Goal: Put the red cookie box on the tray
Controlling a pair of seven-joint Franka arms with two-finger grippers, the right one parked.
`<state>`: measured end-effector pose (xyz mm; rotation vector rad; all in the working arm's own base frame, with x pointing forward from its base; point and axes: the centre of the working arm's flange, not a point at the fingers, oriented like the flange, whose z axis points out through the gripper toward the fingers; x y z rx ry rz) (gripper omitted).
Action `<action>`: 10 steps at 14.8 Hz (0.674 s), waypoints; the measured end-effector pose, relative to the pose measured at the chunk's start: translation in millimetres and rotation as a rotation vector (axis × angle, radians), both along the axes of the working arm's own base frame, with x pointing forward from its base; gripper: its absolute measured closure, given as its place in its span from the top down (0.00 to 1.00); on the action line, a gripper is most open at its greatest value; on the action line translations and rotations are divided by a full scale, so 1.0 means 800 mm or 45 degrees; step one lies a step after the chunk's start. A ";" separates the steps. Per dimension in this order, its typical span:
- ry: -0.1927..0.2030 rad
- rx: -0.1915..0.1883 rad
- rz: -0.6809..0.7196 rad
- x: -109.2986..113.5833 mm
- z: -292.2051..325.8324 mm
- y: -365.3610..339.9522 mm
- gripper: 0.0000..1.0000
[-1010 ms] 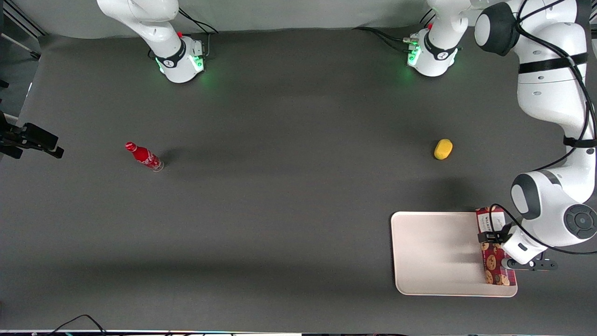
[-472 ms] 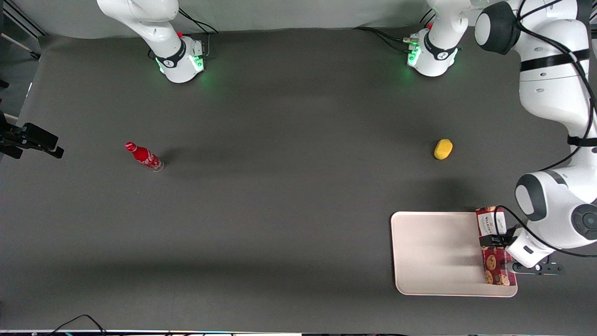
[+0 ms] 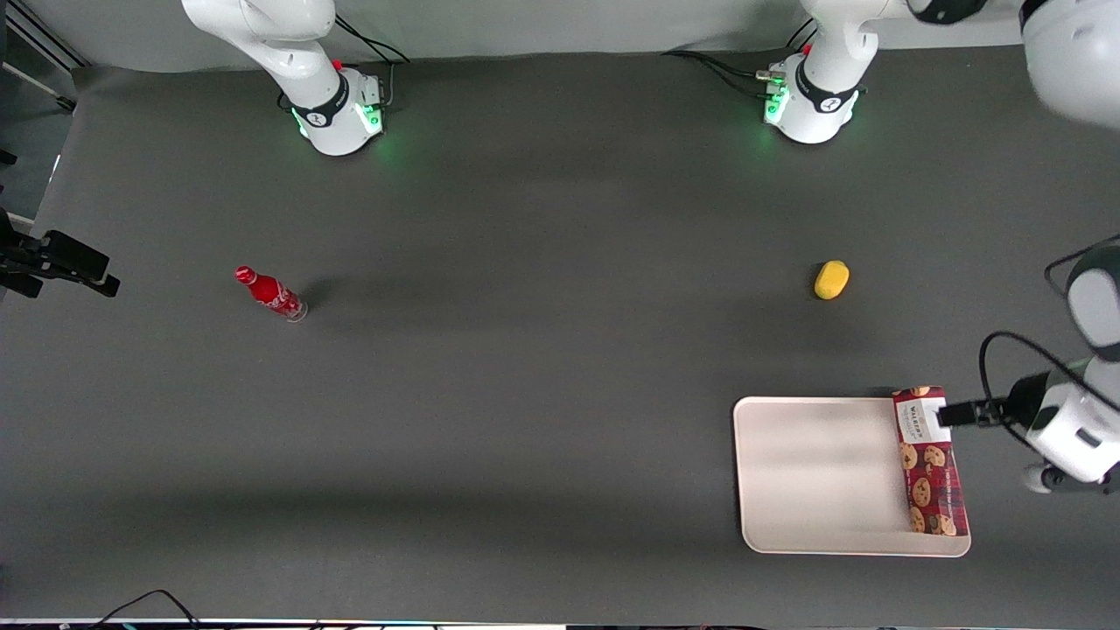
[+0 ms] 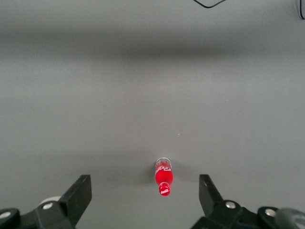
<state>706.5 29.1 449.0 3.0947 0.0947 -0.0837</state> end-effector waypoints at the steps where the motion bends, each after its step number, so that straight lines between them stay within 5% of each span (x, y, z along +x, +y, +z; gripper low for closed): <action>1: 0.016 -0.009 0.012 -0.014 0.027 -0.009 1.00; 10: 0.068 0.042 0.031 -0.184 0.133 -0.063 1.00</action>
